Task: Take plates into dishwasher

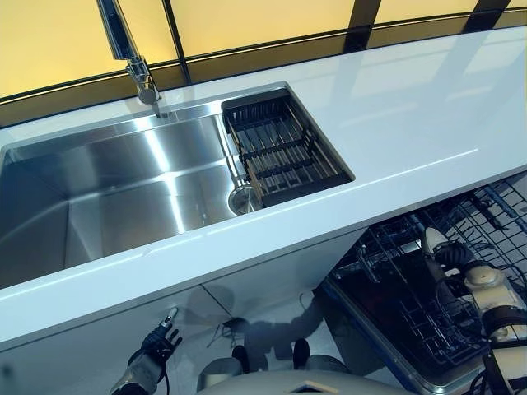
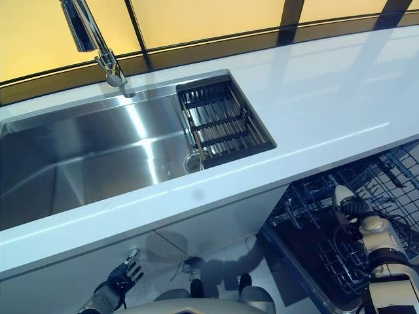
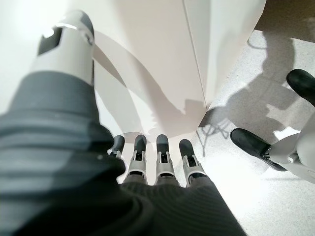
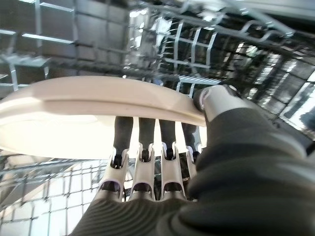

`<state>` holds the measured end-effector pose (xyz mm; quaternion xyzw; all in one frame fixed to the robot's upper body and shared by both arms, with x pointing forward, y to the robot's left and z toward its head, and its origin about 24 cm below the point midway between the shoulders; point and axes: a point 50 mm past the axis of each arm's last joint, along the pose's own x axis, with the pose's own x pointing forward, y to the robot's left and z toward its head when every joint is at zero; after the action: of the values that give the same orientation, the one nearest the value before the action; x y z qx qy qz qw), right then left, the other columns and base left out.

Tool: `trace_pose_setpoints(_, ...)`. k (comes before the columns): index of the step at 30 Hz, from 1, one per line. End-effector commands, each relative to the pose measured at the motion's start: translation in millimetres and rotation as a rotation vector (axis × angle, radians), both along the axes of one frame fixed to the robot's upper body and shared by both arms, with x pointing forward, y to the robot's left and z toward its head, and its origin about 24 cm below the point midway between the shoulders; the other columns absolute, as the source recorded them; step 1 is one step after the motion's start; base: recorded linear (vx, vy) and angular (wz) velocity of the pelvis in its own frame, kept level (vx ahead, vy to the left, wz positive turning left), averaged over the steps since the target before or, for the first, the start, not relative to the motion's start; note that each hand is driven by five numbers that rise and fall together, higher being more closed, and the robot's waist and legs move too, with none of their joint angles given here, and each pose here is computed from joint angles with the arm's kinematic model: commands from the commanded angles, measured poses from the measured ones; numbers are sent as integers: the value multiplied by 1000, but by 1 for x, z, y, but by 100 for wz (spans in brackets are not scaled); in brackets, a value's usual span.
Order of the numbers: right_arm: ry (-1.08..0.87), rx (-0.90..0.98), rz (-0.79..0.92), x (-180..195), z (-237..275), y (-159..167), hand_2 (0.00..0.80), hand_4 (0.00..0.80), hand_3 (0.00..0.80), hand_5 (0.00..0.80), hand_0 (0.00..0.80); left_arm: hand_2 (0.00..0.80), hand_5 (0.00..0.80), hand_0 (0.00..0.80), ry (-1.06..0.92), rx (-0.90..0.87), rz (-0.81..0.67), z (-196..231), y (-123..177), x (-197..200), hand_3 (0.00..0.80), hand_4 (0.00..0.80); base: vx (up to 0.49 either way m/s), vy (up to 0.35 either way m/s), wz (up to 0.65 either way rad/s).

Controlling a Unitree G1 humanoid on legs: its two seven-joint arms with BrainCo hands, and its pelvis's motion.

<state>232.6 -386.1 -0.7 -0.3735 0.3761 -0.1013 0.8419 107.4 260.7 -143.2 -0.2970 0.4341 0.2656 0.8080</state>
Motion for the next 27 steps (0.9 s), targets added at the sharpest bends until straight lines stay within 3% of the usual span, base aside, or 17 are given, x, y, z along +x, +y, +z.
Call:
trace_pose_setpoints(1, 19, -96, -30, 8, 23, -19, 800, 800, 800, 800, 800, 0, 0, 0, -83, 25, -9, 10, 7, 22, 0, 0, 0, 0, 0)
trace_pose_setpoints(11, 34, -158, -138, -17, 39, -51, 800, 800, 800, 800, 800, 0, 0, 0, -87, 29, -8, 12, 11, 24, 0, 0, 0, 0, 0)
trace_pose_setpoints(24, -5, -241, -149, -18, 61, -63, 800, 800, 800, 800, 800, 0, 0, 0, -90, 34, -1, 13, 14, 23, 0, 0, 0, 0, 0)
trace_pose_setpoints(25, -16, -245, -157, -18, 62, -63, 693, 693, 693, 693, 693, 0, 0, 0, -90, 34, 2, 13, 14, 23, 0, 0, 0, 0, 0)
trace_pose_setpoints(26, -25, -253, -158, -16, 63, -62, 0, 0, 0, 0, 0, 0, 0, 0, -89, 34, 5, 13, 14, 22, 0, 0, 0, 0, 0)
trace_pose_setpoints(27, -32, -250, -157, -15, 63, -61, 0, 0, 0, 0, 0, 0, 0, 0, -89, 33, 7, 13, 15, 22, 0, 0, 0, 0, 0)
